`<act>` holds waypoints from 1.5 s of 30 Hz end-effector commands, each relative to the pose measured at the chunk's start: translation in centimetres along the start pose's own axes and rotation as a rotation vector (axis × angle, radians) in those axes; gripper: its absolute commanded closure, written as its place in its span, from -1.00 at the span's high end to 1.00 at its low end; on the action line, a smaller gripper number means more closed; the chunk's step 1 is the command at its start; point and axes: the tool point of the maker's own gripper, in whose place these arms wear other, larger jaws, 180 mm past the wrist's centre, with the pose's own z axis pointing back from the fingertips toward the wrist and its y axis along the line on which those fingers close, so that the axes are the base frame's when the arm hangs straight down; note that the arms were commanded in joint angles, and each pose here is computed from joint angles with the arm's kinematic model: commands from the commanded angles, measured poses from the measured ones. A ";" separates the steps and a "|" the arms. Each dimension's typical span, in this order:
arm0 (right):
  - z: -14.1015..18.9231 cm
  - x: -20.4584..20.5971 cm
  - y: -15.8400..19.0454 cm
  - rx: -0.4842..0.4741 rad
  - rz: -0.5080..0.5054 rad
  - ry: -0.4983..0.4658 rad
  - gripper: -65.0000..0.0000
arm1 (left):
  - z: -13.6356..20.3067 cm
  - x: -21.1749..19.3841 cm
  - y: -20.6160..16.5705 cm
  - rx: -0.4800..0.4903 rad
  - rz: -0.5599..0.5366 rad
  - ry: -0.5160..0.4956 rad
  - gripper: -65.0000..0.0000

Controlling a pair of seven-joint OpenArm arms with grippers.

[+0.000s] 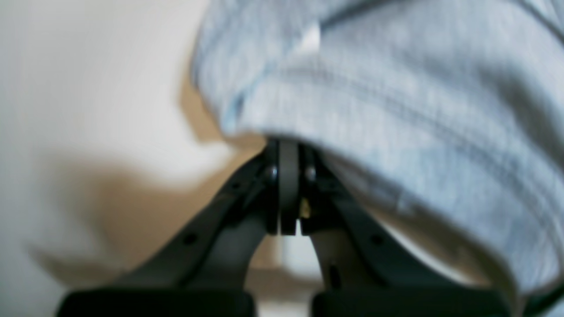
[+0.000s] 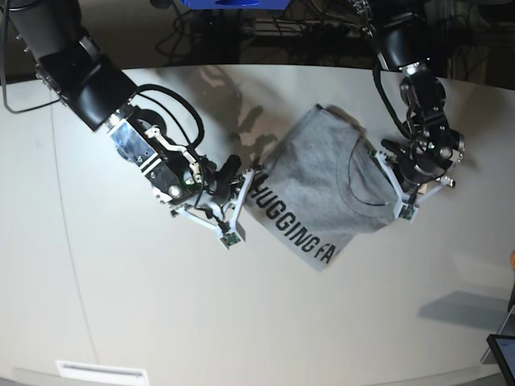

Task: Fold the T-shirt properly
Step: 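Grasp the flipped bundle's corners with both grippers and rotate it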

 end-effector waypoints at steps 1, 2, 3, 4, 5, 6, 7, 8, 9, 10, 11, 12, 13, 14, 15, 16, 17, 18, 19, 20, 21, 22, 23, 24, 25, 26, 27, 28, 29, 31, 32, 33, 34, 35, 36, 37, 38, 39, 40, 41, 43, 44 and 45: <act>0.0 -1.3 0.4 0.016 -0.005 0.058 -0.96 | -0.1 1.3 -0.3 -0.015 -0.018 -0.023 -1.00; 0.1 -1.5 0.7 0.023 -0.005 0.057 -0.96 | -0.3 2.1 -0.7 -0.025 -0.034 -0.030 -1.00; 0.2 -1.6 1.1 0.032 -0.004 0.053 -0.96 | -0.5 2.8 -1.0 -0.035 -0.049 -0.038 -1.00; 0.4 -1.7 1.3 0.037 -0.004 0.052 -0.96 | -0.7 3.6 -1.4 -0.044 -0.062 -0.046 -1.00; 0.6 -2.1 1.2 0.035 -0.002 0.052 -0.96 | -0.9 4.1 -1.5 -0.046 -0.078 -0.047 -1.00; 0.9 -2.2 1.2 0.037 0.002 0.047 -0.96 | -1.1 4.6 -1.6 -0.040 -0.102 -0.040 -1.00; 1.1 -2.4 1.3 0.041 0.003 0.045 -0.96 | -1.4 5.0 -1.7 -0.031 -0.125 -0.028 -1.00; 1.3 -2.6 1.5 0.048 0.003 0.043 -0.96 | -1.7 5.4 -2.0 -0.030 -0.146 -0.021 -1.00; 1.5 -3.0 1.5 0.049 0.005 0.044 -0.96 | -1.8 5.8 -2.3 -0.029 -0.155 -0.020 -1.00; 1.8 -3.4 1.6 0.051 0.006 0.052 -0.96 | -2.0 6.4 -2.5 -0.026 -0.164 -0.028 -1.00; 2.0 -3.6 1.7 0.054 0.007 0.056 -0.96 | -2.1 6.9 -2.6 -0.024 -0.174 -0.040 -1.00; 2.1 -3.9 2.1 0.063 0.008 0.061 -0.96 | -2.3 7.1 -2.6 -0.020 -0.180 -0.046 -1.00; 2.3 -4.0 2.4 0.071 0.009 0.059 -0.96 | -2.5 7.5 -2.8 -0.023 -0.182 -0.051 -1.00; 2.5 -4.2 2.8 0.080 0.009 0.056 -0.96 | -2.8 8.0 -3.2 -0.032 -0.179 -0.057 -1.00; 2.7 -4.3 3.0 0.086 0.009 0.053 -0.96 | -3.2 8.4 -3.5 -0.039 -0.177 -0.055 -1.00; 2.8 -4.6 2.9 0.085 0.011 0.054 -0.96 | -3.5 8.7 -3.6 -0.045 -0.176 -0.053 -1.00; 2.9 -4.6 3.0 0.088 0.012 0.052 -0.96 | -3.7 9.3 -3.8 -0.056 -0.176 -0.059 -1.00; 3.0 -4.6 3.3 0.093 0.012 0.050 -0.96 | -4.1 9.7 -4.7 -0.077 -0.181 -0.065 -1.00; 3.1 -4.9 3.6 0.100 0.010 0.052 -0.96 | -4.4 10.3 -5.4 -0.094 -0.198 -0.070 -1.00; 3.3 -5.0 3.9 0.108 0.010 0.049 -0.96 | -4.6 10.7 -5.9 -0.107 -0.212 -0.077 -1.00; 3.4 -4.9 4.1 0.111 0.009 0.045 -0.96 | -4.8 11.2 -6.5 -0.120 -0.222 -0.084 -1.00; 3.5 -5.1 4.3 0.117 0.008 0.045 -0.96 | -4.9 11.8 -6.8 -0.129 -0.230 -0.096 -1.00; 3.7 -5.2 4.7 0.126 0.008 0.042 -0.96 | -5.0 12.4 -7.7 -0.148 -0.239 -0.110 -1.00; 3.8 -5.3 5.0 0.133 0.007 0.041 -0.96 | -5.1 13.1 -8.5 -0.165 -0.235 -0.124 -1.00; 4.0 -5.4 5.3 0.140 0.007 0.038 -0.96 | -5.1 13.8 -9.0 -0.176 -0.237 -0.137 -1.00; 4.1 -5.5 5.6 0.147 0.007 0.035 -0.96 | -5.2 14.5 -9.3 -0.185 -0.237 -0.149 -1.00; 4.3 -5.6 5.9 0.155 0.005 0.034 -0.96 | -5.3 15.0 -9.3 -0.182 -0.224 -0.160 -1.00; 4.5 -5.8 6.2 0.161 0.005 0.037 -0.96 | -5.3 15.9 -9.3 -0.175 -0.204 -0.177 -1.00; 4.6 -6.0 6.4 0.166 0.006 0.044 -0.96 | -5.3 16.5 -9.3 -0.172 -0.192 -0.191 -1.00; 4.9 -6.4 6.5 0.171 0.010 0.064 -0.96 | -5.0 17.9 -9.0 -0.163 -0.186 -0.212 -1.00; 5.0 -6.4 6.4 0.170 0.004 0.068 -0.96 | -4.8 18.5 -8.7 -0.157 -0.187 -0.223 -1.00; 5.2 -6.6 6.3 0.169 -0.007 0.074 -0.96 | -4.6 18.9 -8.5 -0.152 -0.188 -0.232 -1.00; 5.4 -6.5 6.2 0.168 -0.019 0.072 -0.96 | -4.5 19.2 -8.3 -0.147 -0.185 -0.237 -1.00; 5.7 -6.3 5.9 0.164 -0.035 0.062 -0.96 | -4.3 19.9 -7.7 -0.134 -0.186 -0.247 -1.00; 6.1 -6.0 5.7 0.161 -0.049 0.047 -0.96 | -4.1 20.4 -7.4 -0.128 -0.186 -0.256 -1.00; 6.3 -5.9 5.5 0.158 -0.062 0.039 -0.96 | -3.9 20.8 -7.1 -0.122 -0.186 -0.263 -1.00; 6.6 -5.8 5.1 0.152 -0.079 0.028 -0.96 | -3.9 20.8 -6.8 -0.117 -0.185 -0.264 -1.00; 6.8 -5.8 4.3 0.138 -0.097 0.020 -0.96 | -3.4 21.1 -5.6 -0.089 -0.191 -0.272 -1.00; 6.9 -5.9 3.5 0.119 -0.115 0.019 -0.96 | -2.8 21.6 -4.7 -0.063 -0.197 -0.291 -1.00; 7.0 -6.1 2.8 0.103 -0.137 0.021 -0.96 | -2.3 21.9 -4.3 -0.048 -0.201 -0.306 -1.00; 7.2 -6.6 0.6 0.036 -0.202 0.029 -0.96 | -1.1 21.4 -2.1 0.016 -0.213 -0.289 -1.00; 7.3 -7.1 -0.3 0.006 -0.225 0.039 -0.96 | -0.5 21.2 -1.3 0.044 -0.219 -0.278 -1.00; 7.5 -7.3 -1.1 -0.018 -0.244 0.041 -0.96 | 0.2 20.8 -0.4 0.075 -0.225 -0.264 -1.00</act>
